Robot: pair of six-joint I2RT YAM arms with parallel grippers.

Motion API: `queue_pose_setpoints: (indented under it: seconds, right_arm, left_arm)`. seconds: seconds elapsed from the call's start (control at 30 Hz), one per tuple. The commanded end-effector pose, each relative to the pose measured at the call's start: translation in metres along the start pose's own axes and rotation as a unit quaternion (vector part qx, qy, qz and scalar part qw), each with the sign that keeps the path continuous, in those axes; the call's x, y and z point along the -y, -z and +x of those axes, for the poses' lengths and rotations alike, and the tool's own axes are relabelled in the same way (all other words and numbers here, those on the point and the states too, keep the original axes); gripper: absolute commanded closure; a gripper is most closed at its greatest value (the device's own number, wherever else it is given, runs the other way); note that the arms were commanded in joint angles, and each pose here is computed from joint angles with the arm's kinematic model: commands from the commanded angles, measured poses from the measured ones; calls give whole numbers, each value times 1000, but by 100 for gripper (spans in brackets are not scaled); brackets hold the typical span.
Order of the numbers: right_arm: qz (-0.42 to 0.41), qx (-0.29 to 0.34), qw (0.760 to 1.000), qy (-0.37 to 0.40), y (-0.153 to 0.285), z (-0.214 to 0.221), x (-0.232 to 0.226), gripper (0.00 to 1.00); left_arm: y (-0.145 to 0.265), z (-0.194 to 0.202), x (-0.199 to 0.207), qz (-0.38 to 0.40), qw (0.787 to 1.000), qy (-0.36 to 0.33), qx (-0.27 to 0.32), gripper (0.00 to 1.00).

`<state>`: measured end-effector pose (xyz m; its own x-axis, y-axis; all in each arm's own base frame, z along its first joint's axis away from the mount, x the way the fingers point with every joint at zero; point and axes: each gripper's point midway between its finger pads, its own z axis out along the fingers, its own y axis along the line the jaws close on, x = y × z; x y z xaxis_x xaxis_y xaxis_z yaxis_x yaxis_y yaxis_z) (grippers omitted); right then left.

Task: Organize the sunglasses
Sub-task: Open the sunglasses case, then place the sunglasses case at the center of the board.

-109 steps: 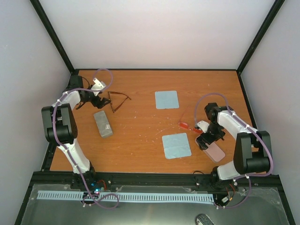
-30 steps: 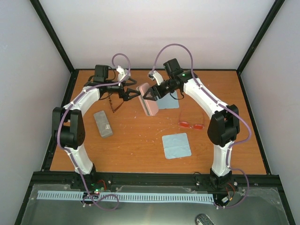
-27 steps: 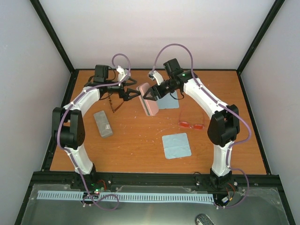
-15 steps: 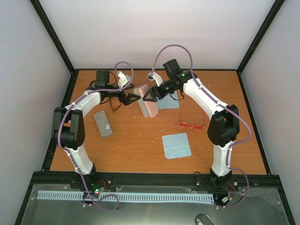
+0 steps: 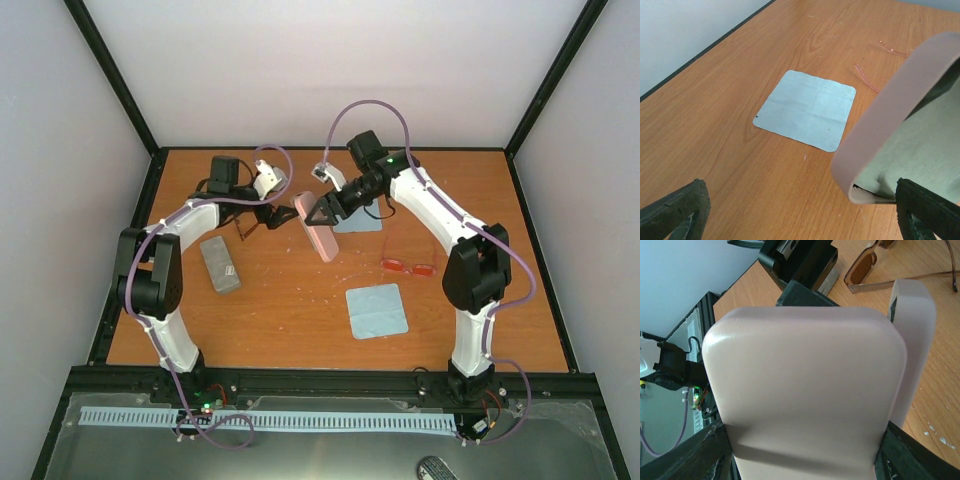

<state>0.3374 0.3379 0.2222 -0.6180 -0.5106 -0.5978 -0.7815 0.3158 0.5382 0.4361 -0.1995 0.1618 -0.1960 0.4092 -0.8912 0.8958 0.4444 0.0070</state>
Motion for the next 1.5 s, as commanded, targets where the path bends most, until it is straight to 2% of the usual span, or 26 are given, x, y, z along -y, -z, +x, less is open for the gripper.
queue_pose_setpoints:
  seconds: [0.0,0.13,0.27,0.33,0.5,0.63,0.67,0.87,1.07,1.17,1.23,1.27,1.3,1.33,1.47]
  right_arm:
    - [-32,-4,999,3,5,4,-18,77]
    - [-37,-4,999,-24,-1,8,12,76]
    - [-61,-33,996,-62,-22,20,45,75]
    - [-84,-25,993,-83,-32,21,54,74]
    - [-115,-32,985,-121,-56,28,71,71]
    - [-121,-43,981,-143,-69,39,82,67]
    - [-119,-47,981,-149,-72,42,85,61]
    - [-98,-70,978,-170,-83,59,100,39]
    - [-81,-89,975,-189,-91,69,113,33]
    - [-72,-93,975,-188,-92,71,117,27]
    - [-71,-93,976,-186,-91,70,117,14]
    - [-71,-93,976,-185,-91,70,117,13]
    - [-69,-93,976,-184,-90,70,116,3]
    - [-67,-94,976,-184,-90,70,117,0]
    - [-51,-101,976,-185,-86,72,118,0]
  left_arm:
    - [0,6,-23,-55,998,-10,-24,1]
    - [40,-9,-43,-78,997,26,2,0]
    - [88,-4,-66,-112,992,64,7,0]
    - [105,6,-73,-132,989,68,-3,1]
    - [123,36,-75,-151,984,84,-30,1]
    - [123,44,-69,-149,984,89,-36,1]
    - [122,45,-68,-148,984,91,-36,1]
    - [120,45,-67,-141,985,92,-31,1]
    - [120,44,-69,-141,986,86,-30,1]
    - [120,43,-69,-141,986,85,-28,0]
    - [120,42,-68,-140,986,86,-27,0]
    - [120,42,-68,-139,986,85,-27,0]
    - [119,42,-67,-139,986,86,-27,1]
    - [119,42,-67,-139,986,87,-26,1]
    - [119,41,-67,-136,987,85,-22,1]
